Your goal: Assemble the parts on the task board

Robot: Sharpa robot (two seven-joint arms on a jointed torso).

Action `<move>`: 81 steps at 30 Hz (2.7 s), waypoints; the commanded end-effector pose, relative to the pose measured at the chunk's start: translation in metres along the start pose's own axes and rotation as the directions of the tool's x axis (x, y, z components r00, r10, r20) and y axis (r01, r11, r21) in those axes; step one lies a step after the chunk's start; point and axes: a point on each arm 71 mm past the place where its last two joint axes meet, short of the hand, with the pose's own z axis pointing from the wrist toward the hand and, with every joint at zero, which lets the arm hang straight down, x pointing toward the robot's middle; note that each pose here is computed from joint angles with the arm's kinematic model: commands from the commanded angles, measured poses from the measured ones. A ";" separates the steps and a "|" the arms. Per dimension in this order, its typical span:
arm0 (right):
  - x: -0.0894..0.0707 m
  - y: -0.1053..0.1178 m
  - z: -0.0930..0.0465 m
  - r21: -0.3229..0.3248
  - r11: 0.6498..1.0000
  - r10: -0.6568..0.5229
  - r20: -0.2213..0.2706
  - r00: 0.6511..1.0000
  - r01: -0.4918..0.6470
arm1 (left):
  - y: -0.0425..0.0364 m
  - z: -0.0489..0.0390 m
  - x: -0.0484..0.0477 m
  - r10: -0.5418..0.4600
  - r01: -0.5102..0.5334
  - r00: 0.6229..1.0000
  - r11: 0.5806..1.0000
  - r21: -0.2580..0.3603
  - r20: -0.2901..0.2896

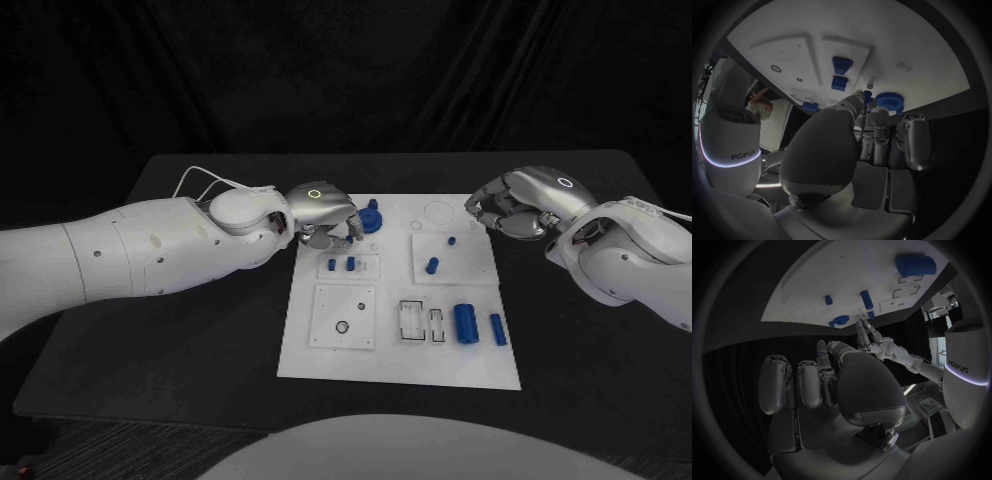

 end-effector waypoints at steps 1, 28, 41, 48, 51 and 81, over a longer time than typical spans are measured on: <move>0.001 0.000 0.000 0.004 1.000 0.000 -0.002 1.000 0.000 | 0.0004 -0.0013 -0.0017 0.009 -0.009 1.000 1.000 0.000 0.017; 0.003 0.000 0.000 0.004 1.000 0.009 -0.010 1.000 -0.009 | 0.0098 -0.0078 0.0001 0.012 -0.012 1.000 1.000 -0.022 0.003; 0.003 0.001 0.001 0.003 1.000 0.010 -0.012 1.000 -0.010 | 0.0051 -0.0024 0.0008 0.007 -0.007 1.000 1.000 -0.008 -0.010; 0.003 0.001 0.001 0.003 1.000 0.010 -0.012 1.000 -0.009 | 0.0032 0.0002 0.0011 0.005 -0.005 1.000 1.000 -0.002 -0.016; 0.003 0.000 0.000 0.004 1.000 0.009 -0.012 1.000 -0.009 | 0.0029 0.0005 0.0013 0.004 -0.004 1.000 1.000 -0.002 -0.019; 0.004 0.000 0.000 0.005 1.000 0.010 -0.015 1.000 -0.009 | 0.0059 -0.0006 0.0058 -0.005 0.003 0.999 1.000 -0.026 -0.053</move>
